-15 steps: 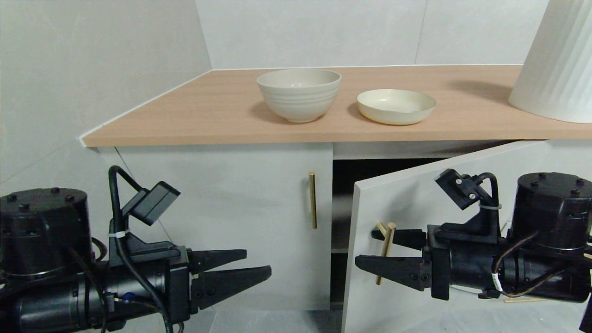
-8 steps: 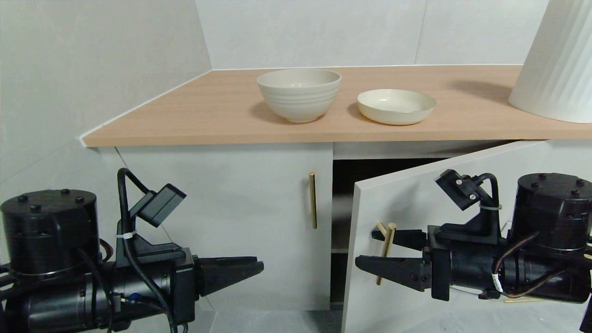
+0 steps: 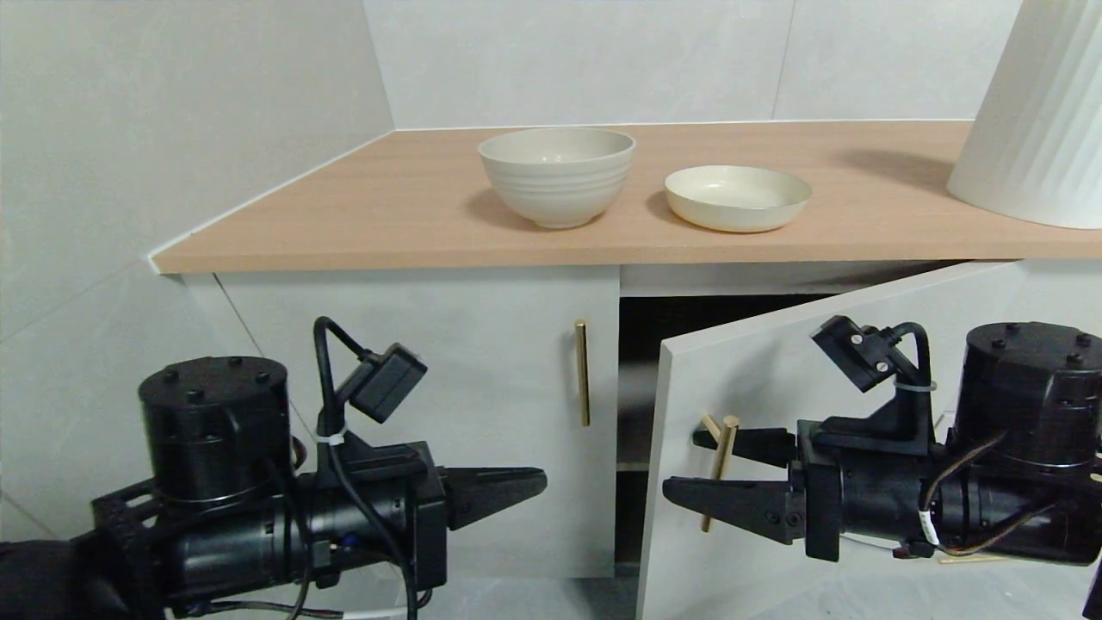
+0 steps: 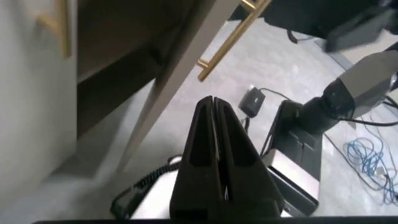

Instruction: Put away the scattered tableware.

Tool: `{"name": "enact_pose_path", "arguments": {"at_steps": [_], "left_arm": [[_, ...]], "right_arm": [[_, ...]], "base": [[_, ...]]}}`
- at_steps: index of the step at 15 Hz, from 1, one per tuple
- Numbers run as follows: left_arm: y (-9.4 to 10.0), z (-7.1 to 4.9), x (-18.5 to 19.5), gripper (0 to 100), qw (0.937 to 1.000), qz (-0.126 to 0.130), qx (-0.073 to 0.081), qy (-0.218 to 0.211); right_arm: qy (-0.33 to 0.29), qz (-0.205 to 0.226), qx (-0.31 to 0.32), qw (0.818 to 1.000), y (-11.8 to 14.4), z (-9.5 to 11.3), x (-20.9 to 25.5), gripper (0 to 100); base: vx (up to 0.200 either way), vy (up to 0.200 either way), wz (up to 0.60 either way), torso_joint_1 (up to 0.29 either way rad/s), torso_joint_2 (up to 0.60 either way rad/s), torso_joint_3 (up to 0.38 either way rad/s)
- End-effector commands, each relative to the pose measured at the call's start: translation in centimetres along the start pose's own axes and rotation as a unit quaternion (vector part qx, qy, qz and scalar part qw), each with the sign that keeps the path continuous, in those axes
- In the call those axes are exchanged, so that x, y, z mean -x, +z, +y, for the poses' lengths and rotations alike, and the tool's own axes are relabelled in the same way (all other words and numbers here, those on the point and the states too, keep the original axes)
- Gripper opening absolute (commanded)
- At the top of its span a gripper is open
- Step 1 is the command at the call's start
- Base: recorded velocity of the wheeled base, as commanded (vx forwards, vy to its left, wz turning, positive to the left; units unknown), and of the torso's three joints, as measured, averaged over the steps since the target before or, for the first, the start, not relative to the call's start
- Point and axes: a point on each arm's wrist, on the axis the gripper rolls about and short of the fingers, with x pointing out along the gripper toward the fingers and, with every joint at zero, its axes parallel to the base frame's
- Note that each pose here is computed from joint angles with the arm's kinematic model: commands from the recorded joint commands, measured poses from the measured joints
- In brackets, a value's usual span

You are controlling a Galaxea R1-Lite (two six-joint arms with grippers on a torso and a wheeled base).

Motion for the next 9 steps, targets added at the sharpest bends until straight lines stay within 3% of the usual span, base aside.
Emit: {"name": "enact_pose_path", "arguments": {"at_steps": [1, 3, 6, 7, 8, 9], "left_arm": [[0.2, 1.8, -3.3, 0, 0.9999, 0.015, 0.005, -0.004], [0.7, 3.0, -5.1, 0, 1.0000, 0.007, 0.001, -0.006], [-0.9, 4.5, -8.4, 0, 0.9996, -0.004, -0.015, -0.024], [-1.4, 5.1, -9.5, 0, 0.9992, -0.021, -0.023, -0.023], [-1.6, 5.4, -10.5, 0, 0.9976, -0.060, -0.033, -0.014], [-1.8, 4.8, -11.7, 0, 0.9953, -0.088, -0.032, -0.026]], "right_arm": [[0.000, 0.000, 0.001, 1.000, 0.0, 0.0, 0.1, 100], [0.000, 0.002, -0.001, 1.000, -0.1, 0.0, 0.1, 100], [-0.001, 0.003, -0.002, 1.000, -0.2, -0.1, 0.0, 100], [-0.001, 0.003, -0.002, 1.000, -0.2, 0.0, 0.1, 100], [-0.002, 0.005, -0.003, 1.000, -0.4, 0.0, 0.1, 100], [-0.002, 0.006, -0.004, 1.000, -0.5, 0.0, 0.2, 100]], "base": [[0.000, 0.000, 0.00, 0.000, 0.00, 0.000], [0.000, 0.000, 0.00, 0.000, 0.00, 0.000], [0.000, 0.000, 0.00, 0.000, 0.00, 0.000], [0.000, 0.000, 0.00, 0.000, 0.00, 0.000], [0.000, 0.000, 0.00, 0.000, 0.00, 0.000], [0.000, 0.000, 0.00, 0.000, 0.00, 0.000]]}}
